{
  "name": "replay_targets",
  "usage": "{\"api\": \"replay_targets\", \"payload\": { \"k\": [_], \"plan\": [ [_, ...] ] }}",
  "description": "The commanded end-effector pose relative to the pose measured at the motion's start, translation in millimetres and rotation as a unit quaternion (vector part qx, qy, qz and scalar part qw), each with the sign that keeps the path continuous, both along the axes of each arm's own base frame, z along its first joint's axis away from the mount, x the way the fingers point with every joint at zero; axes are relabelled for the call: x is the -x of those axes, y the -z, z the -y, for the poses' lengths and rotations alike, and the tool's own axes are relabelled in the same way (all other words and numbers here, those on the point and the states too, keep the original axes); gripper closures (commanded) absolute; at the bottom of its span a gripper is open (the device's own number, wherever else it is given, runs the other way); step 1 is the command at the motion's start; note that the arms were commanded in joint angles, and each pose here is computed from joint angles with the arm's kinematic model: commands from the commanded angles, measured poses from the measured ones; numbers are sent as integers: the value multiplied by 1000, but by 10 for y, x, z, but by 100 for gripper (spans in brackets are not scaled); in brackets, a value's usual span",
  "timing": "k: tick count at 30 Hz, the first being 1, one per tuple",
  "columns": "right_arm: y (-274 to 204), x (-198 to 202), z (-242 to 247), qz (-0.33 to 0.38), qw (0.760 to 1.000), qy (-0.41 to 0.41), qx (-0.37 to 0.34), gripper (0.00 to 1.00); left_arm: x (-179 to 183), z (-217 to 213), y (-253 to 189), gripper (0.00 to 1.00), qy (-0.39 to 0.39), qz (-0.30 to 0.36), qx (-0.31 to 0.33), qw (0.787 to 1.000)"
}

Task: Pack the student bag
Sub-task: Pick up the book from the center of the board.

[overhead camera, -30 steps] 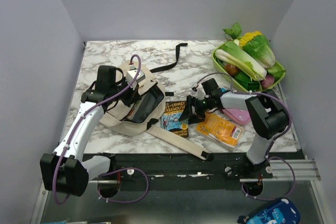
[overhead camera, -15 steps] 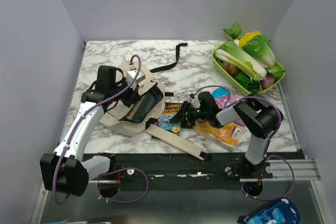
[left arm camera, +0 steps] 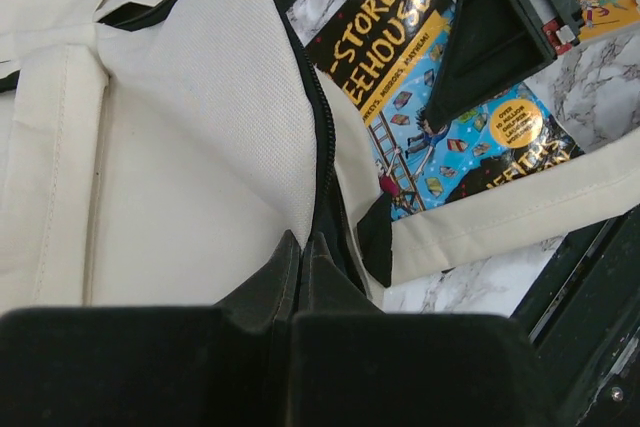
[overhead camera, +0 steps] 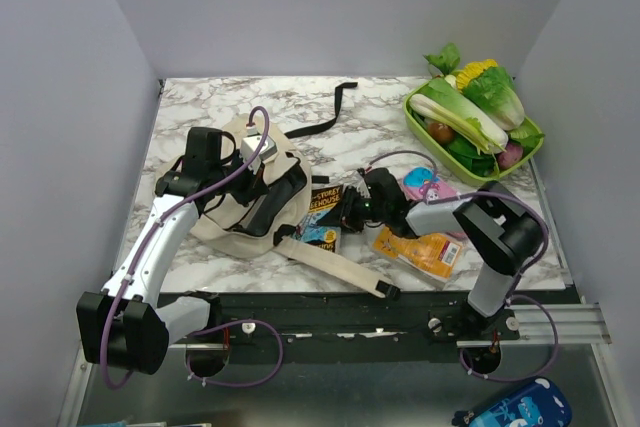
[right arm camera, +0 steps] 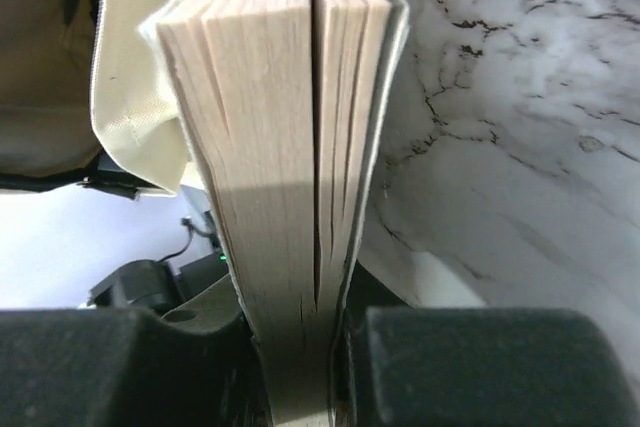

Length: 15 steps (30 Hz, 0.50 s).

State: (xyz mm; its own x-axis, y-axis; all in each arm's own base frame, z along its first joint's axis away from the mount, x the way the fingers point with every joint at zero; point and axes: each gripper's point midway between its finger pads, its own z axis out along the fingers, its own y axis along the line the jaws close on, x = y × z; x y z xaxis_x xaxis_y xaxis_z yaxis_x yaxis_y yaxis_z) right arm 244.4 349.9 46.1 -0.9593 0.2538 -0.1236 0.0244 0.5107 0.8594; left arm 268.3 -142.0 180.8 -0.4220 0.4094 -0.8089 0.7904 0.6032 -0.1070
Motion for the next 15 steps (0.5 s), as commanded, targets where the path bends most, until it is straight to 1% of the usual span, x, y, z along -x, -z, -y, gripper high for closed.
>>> {"api": "replay_targets", "payload": {
  "k": [1,2,3,4,6,7,9,11,12,14,15],
  "plan": [
    [-354,-185,239,74,993,34,90,99,16,60,-117,100,14,21,15,1000],
    [-400,-197,322,90,989,34,110,100,20,59,-119,100,15,22,15,1000],
    [-442,-246,422,100,985,51,130,100,17,60,-131,100,14,25,16,999],
    [-582,-212,542,109,982,60,142,99,4,54,-148,100,12,29,15,999],
    [-773,-299,706,142,972,88,166,100,-14,51,-170,100,9,33,15,999],
    [-832,-288,776,147,969,93,175,100,-17,56,-169,100,10,31,15,999],
    [-1122,-318,828,174,966,108,157,99,-25,56,-193,100,9,31,16,999],
    [-1296,-314,847,182,965,119,144,99,-29,69,-216,100,9,30,20,999],
    [-1360,-285,796,181,969,110,129,99,-28,79,-226,100,10,30,23,999],
    [-1401,-235,659,162,978,92,96,100,-29,78,-237,100,9,31,24,999],
    [-1298,-147,518,132,987,54,79,99,-28,78,-237,100,8,30,24,999]
  ]
}}
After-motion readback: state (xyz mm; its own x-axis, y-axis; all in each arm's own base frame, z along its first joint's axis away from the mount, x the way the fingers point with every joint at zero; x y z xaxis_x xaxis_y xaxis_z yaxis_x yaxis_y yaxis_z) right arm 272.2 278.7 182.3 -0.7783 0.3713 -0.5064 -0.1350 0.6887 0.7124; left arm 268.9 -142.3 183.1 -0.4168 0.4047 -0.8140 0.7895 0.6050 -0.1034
